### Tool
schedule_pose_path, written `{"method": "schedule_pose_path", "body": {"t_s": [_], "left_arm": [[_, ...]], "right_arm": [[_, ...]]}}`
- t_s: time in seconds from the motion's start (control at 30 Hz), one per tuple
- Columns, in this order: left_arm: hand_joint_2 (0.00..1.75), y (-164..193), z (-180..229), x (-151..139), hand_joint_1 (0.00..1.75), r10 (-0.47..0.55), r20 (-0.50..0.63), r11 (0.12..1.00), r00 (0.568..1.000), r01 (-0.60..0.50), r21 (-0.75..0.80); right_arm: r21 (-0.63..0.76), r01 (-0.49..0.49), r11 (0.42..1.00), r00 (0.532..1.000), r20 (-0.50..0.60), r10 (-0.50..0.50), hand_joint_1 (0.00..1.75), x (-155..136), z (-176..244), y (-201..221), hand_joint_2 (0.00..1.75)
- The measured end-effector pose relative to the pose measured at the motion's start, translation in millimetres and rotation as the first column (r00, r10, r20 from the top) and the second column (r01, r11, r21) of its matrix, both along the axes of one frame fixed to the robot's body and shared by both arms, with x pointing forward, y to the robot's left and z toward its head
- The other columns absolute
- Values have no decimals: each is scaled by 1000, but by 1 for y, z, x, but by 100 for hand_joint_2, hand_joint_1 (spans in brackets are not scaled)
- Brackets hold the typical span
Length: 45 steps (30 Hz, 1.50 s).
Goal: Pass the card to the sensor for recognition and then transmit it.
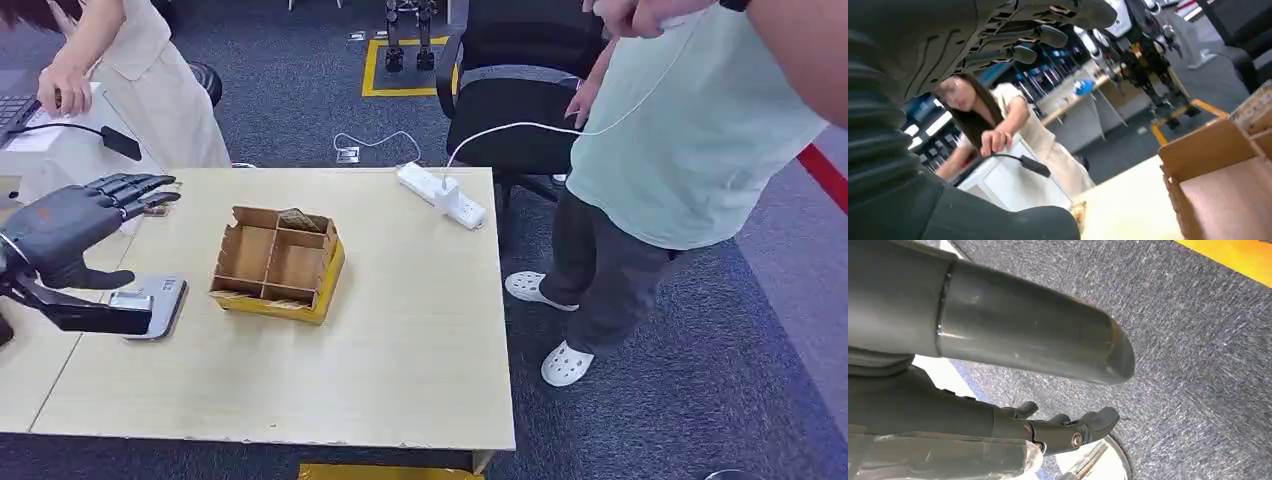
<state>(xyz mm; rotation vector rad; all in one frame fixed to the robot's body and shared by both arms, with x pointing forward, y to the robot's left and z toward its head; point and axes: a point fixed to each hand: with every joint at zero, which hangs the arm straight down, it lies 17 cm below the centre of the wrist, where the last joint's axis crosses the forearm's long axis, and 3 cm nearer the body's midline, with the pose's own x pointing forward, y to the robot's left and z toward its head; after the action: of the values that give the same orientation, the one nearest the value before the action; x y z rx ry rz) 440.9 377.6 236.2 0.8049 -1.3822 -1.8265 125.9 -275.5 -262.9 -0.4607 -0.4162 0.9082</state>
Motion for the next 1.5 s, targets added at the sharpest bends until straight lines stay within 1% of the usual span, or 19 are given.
{"method": "schedule_pose_path", "body": {"t_s": [0.07,0.2,0.27,0.4,0.5,0.57,0.73,0.83,0.97,1.2,1.33,1.5], "left_arm": [[175,-13,-22,1,0,-19,66,999,998,17,37],[175,-43,-67,-3,0,-25,65,1000,998,25,6],[175,-51,-82,-3,0,-16,75,1000,997,15,1],[175,-72,-110,2,0,33,152,999,988,-34,8],[175,-88,-135,-3,0,45,124,999,991,-43,-15],[175,-94,-142,-5,0,48,111,999,993,-45,-27],[175,-103,-158,-6,0,62,91,998,994,-59,-37],[175,-107,-166,-4,0,102,118,995,988,-98,-37],[175,-102,-160,11,0,193,200,981,961,-190,-36],[175,-82,-155,26,0,306,221,952,926,-299,-69],[175,-72,-151,32,0,347,234,938,908,-337,-82],[175,-71,-151,34,0,364,232,931,902,-353,-92]], "right_arm": [[-2,3,1000,1000,-1,-3,0,0,0,0,0],[-2,10,1000,1000,1,-10,0,2,0,-1,0],[-2,11,1000,1000,2,-11,0,2,0,-1,0],[-5,17,1000,1000,0,-17,0,2,0,-2,0],[-9,21,1000,1000,-4,-21,0,1,0,-3,0],[-9,22,1000,1000,-4,-23,0,1,0,-3,0],[-9,22,1000,1000,-4,-22,0,1,0,-3,0],[-10,23,1000,1000,-4,-23,0,0,0,-3,0],[-12,30,999,1000,-2,-30,0,0,0,-4,0],[-15,39,999,999,-2,-39,0,-3,0,-5,0],[-17,41,999,999,-6,-41,0,-7,-1,-6,0],[-18,44,999,999,-7,-44,0,-7,-1,-7,0]]}}
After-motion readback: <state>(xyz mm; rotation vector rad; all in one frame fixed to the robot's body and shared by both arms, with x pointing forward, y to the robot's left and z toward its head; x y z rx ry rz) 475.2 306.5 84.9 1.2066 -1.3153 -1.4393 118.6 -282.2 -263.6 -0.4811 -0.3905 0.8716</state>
